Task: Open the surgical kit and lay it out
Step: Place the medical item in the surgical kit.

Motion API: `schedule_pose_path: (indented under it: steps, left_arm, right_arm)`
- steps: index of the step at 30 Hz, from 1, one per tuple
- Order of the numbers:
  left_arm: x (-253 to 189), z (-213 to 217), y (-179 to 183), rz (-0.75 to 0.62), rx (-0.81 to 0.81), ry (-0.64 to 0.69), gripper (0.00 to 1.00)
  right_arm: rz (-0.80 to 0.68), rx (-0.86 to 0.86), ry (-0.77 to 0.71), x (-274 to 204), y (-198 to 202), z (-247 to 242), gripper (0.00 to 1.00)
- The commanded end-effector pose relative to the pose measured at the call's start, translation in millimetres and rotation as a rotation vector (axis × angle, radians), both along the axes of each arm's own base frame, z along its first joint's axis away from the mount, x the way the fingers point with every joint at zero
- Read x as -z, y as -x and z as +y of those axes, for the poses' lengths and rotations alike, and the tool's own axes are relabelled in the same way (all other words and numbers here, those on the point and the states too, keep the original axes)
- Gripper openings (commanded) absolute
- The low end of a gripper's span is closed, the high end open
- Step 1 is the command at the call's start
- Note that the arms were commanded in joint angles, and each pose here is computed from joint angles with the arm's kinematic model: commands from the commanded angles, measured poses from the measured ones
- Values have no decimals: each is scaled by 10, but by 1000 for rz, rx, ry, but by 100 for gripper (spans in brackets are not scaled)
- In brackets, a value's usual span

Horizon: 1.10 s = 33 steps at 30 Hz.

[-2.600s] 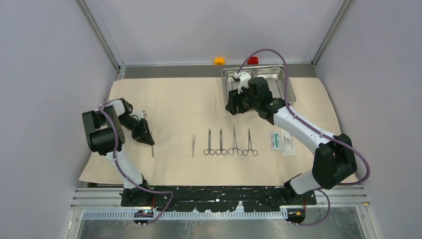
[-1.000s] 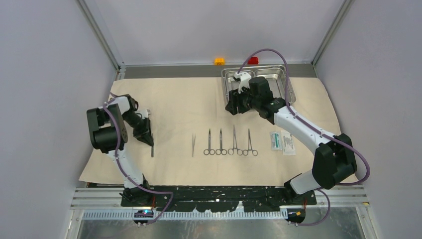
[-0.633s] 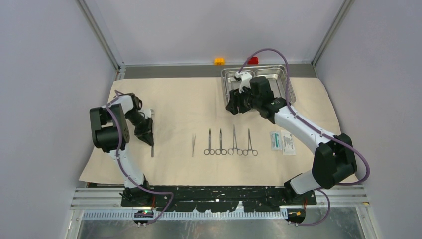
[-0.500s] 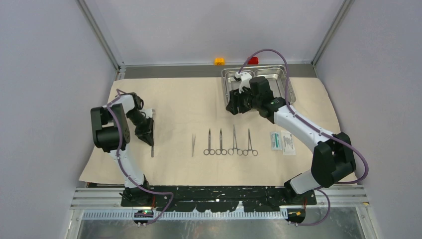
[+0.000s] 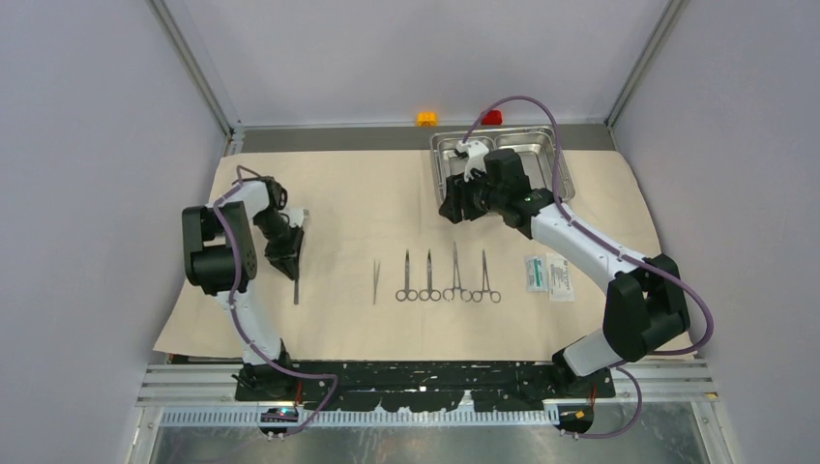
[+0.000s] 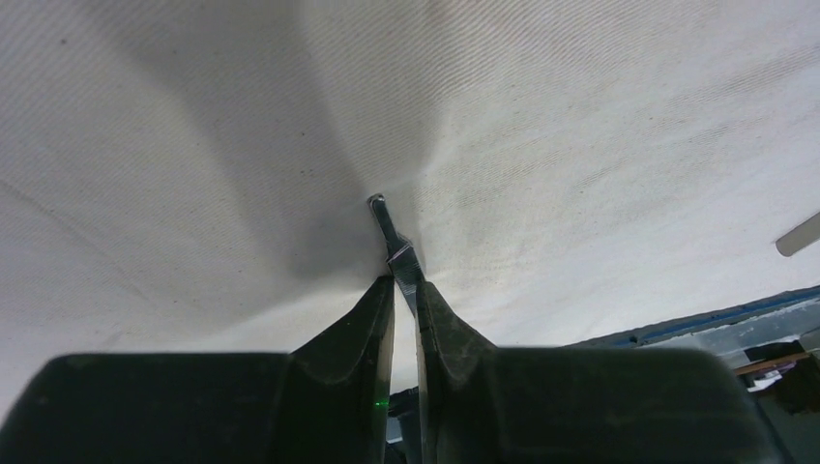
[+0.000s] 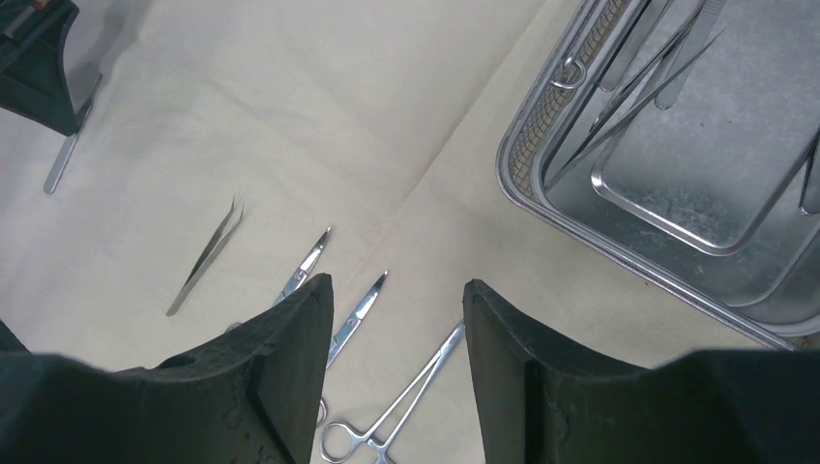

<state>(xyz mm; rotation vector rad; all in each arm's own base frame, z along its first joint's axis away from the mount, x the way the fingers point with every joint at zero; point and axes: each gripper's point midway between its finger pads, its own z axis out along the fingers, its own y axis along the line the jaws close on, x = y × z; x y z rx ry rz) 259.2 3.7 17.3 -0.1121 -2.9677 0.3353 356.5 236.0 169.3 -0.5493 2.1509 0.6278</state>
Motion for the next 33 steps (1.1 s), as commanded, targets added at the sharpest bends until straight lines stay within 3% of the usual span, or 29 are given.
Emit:
schedule_pose_path:
  steps: [1,19,27,33]
  left_arm:
    - [-137,23,-241,-116,74,-36,16]
    - [-234,67,-239,-119,98,-82,17]
    - [-782,31,-468,-316,90,-76,23]
    - [-1325,-110,-738,-539,65,-12,43]
  right_arm:
    - [-27,1,-23,-75,-63,13,57]
    - [-8,0,-25,-33,-70,8,57]
    - [-43,15,-15,-122,-86,-41,57]
    - [-83,136,58,-223,-276,-281,57]
